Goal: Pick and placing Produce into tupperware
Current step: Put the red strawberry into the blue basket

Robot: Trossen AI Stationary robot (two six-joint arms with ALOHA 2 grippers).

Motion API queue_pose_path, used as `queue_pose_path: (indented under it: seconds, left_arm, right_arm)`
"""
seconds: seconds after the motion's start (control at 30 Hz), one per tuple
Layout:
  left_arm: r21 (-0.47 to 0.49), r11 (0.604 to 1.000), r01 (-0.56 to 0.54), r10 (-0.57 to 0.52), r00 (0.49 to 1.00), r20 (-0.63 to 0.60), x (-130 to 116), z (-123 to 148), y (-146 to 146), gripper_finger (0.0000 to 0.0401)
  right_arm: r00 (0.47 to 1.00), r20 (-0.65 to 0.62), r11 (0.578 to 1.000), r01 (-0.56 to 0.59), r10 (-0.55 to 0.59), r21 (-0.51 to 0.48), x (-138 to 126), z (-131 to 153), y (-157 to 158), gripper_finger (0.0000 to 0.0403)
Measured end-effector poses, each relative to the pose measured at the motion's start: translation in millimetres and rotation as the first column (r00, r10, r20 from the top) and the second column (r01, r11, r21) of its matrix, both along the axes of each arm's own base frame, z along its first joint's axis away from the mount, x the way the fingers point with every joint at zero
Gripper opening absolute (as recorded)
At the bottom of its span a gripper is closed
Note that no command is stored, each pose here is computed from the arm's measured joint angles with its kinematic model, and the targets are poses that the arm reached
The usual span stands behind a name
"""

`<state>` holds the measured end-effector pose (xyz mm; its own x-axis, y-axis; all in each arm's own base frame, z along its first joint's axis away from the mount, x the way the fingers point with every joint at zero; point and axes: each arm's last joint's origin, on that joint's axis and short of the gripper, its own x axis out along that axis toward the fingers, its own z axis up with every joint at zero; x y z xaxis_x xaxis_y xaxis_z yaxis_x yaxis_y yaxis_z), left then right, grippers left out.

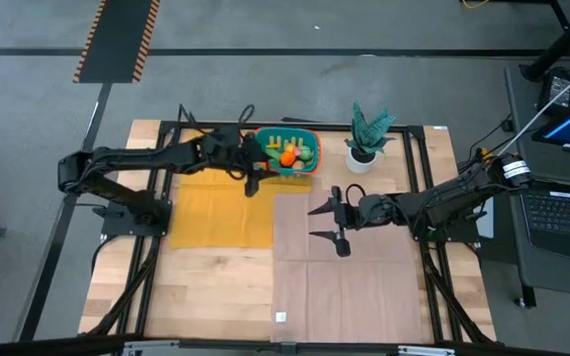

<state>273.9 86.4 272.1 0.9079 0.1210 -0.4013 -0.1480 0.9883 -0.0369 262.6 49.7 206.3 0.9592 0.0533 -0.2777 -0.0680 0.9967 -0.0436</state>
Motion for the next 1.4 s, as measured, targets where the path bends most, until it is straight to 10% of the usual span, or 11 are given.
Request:
queue_pose_path:
  seconds: [0.67, 1.4]
  left_arm:
    - [-0.047, 0.993, -0.111, 0.105, 0.988, -0.115, -16, -35, 83, 0.017]
    - [-0.11, 0.993, -0.049, -0.009, 0.882, -0.471, 57, -29, 160, 0.0171]
  right_arm:
    - [0.999, -0.003, 0.999, 0.048, -0.048, -0.005, 2, 0, -14, 0.0264]
    - [0.98, -0.127, 0.988, 0.148, -0.151, -0.032, 0, -12, -41, 0.0264]
